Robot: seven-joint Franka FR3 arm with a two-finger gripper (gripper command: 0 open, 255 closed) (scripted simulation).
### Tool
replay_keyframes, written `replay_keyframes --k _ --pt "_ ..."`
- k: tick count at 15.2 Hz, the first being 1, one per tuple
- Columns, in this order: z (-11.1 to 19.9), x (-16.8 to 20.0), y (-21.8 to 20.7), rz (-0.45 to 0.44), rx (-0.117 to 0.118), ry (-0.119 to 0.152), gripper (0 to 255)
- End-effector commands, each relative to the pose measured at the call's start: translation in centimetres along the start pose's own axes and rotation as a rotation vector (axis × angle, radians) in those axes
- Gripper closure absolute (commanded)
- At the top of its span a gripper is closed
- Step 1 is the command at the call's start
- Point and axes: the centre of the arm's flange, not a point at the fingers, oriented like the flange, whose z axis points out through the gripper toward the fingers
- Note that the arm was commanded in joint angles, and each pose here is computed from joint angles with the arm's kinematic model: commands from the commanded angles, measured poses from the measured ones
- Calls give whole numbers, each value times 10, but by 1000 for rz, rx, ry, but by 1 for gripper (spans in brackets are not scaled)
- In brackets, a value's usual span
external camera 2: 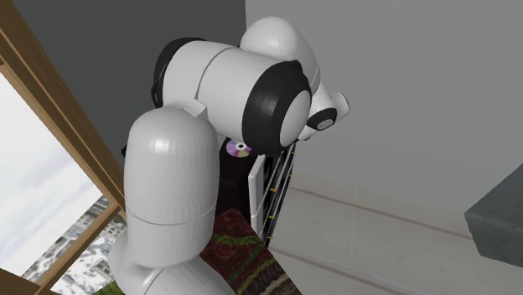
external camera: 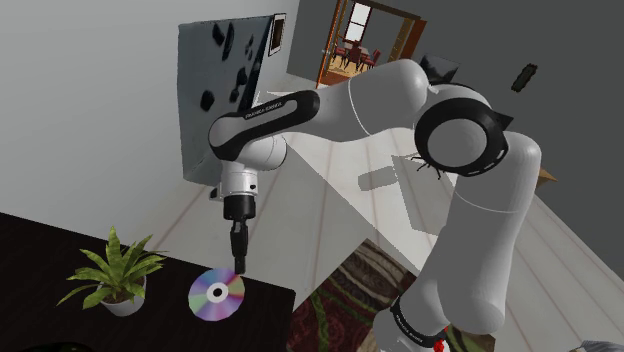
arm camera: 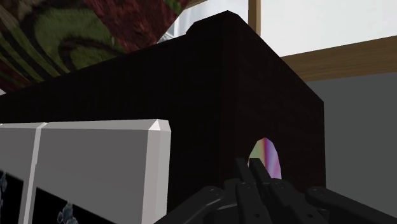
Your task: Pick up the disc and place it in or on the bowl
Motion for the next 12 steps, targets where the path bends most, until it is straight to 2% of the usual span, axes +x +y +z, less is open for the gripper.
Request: replay_keyframes --k 1,12 --pt "-4 -1 -6 0 0 0 255" --pt "-38 -10 -53 0 0 0 255"
